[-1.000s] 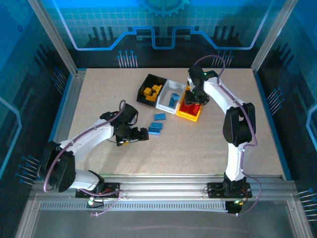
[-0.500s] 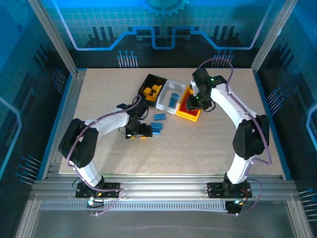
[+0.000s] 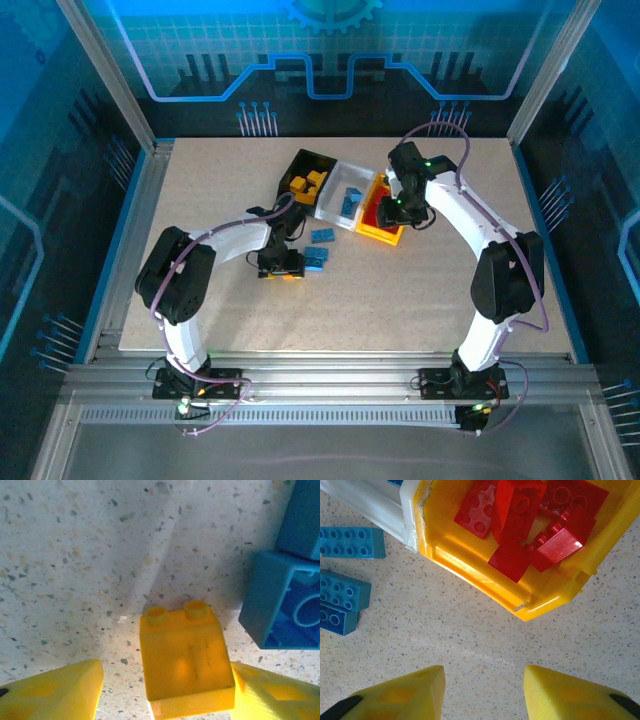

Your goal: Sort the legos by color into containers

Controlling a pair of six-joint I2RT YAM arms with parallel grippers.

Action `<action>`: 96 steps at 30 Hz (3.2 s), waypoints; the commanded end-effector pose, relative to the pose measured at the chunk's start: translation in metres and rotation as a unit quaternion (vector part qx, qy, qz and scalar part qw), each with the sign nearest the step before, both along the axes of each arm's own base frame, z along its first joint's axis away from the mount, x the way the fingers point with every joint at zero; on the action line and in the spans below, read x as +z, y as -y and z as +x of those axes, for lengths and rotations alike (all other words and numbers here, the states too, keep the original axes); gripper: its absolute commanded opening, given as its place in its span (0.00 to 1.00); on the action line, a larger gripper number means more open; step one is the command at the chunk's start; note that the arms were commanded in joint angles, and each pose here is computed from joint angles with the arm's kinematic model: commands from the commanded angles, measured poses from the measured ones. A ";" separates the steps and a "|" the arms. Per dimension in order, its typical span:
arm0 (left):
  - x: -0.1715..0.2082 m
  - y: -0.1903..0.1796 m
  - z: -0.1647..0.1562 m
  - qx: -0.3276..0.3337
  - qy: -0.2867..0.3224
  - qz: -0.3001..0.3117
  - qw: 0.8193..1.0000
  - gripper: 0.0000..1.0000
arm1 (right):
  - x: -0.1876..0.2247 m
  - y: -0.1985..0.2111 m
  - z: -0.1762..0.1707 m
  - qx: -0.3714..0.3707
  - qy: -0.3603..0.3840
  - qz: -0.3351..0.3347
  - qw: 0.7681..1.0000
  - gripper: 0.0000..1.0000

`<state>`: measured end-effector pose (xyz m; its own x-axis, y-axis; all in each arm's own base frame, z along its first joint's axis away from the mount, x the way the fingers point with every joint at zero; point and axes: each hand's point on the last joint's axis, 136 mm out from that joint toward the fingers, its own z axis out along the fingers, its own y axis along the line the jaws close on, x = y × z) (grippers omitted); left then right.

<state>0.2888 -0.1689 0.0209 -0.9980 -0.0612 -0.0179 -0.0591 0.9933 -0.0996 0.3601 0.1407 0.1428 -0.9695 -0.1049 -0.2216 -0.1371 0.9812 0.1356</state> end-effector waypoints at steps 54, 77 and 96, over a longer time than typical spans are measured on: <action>0.111 0.019 0.254 0.135 0.152 -0.216 0.955 0.42 | 0.017 -0.025 -0.084 -0.012 -0.008 0.008 1.000 0.46; 0.163 -0.034 0.137 0.137 0.185 -0.182 0.956 0.67 | -0.028 -0.163 -0.080 0.301 -0.005 0.030 0.953 0.67; 0.130 -0.095 -0.015 0.209 0.149 -0.161 0.953 0.74 | -0.092 -0.212 -0.057 0.316 -0.076 0.037 0.945 0.67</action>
<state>0.2850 -0.0803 0.1535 -0.8457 -0.4824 -0.2281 -0.3350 0.8128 -0.4766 0.3111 0.3488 0.0538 -0.7560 -0.6388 -0.1427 -0.6522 0.7169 0.2462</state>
